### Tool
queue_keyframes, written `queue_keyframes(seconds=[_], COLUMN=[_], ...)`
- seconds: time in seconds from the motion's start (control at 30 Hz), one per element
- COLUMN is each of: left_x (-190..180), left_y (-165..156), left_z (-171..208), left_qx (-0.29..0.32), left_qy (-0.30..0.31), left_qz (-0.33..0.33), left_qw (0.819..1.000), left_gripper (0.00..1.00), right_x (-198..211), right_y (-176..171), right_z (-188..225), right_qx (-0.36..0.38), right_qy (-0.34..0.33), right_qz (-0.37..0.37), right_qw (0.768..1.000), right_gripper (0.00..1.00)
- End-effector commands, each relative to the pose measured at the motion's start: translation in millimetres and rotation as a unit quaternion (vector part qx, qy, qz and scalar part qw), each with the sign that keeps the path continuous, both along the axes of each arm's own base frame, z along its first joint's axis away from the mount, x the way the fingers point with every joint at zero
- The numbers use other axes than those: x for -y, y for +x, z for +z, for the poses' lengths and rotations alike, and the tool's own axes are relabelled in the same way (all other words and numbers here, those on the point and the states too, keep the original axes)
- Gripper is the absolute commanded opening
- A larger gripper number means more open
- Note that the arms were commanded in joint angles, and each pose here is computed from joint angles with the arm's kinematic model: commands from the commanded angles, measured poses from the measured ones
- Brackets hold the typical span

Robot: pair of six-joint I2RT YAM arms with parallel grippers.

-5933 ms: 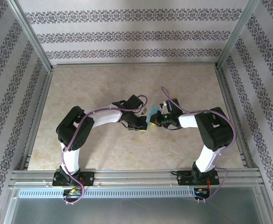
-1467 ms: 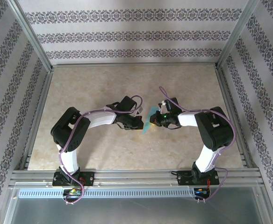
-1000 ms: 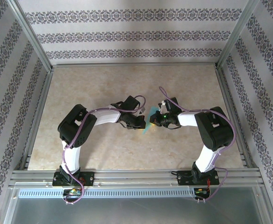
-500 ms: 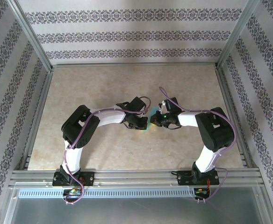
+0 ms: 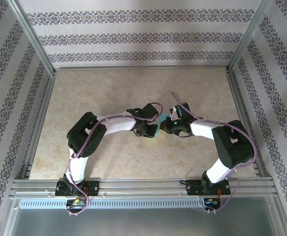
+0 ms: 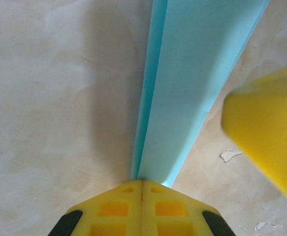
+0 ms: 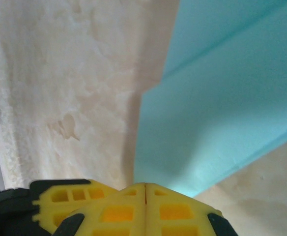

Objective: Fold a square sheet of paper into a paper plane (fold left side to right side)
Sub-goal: Fold the wing for the fifth time at the center of the table.

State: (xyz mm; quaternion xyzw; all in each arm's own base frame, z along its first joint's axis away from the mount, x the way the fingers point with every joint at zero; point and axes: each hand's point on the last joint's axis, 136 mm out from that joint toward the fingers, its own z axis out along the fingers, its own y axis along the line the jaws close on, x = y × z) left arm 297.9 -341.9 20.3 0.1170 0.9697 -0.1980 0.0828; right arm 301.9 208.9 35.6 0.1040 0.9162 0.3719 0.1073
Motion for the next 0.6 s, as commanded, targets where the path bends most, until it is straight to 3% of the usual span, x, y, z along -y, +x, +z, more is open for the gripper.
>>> queue_keyframes(seconds=[0.0, 0.27, 0.57], left_x=[-26.8, -27.2, -27.8], left_y=[-19.0, -19.9, -21.0], left_z=[-30.8, -32.2, -32.3], left_qx=[-0.034, -0.037, -0.039], left_qy=[0.079, 0.082, 0.083], left_qz=[-0.006, -0.006, -0.007], left_qw=[0.996, 0.996, 0.996], left_gripper=[0.0, 0.0, 0.0], right_x=[-8.0, -12.9, 10.5], right_y=[-7.2, -2.7, 26.9], right_z=[-7.3, -7.5, -8.2], right_qx=[-0.015, -0.007, 0.01], right_qy=[0.007, 0.005, -0.015], right_qz=[0.002, 0.005, -0.017], right_qw=[1.0, 1.0, 1.0], right_gripper=[0.0, 0.0, 0.0])
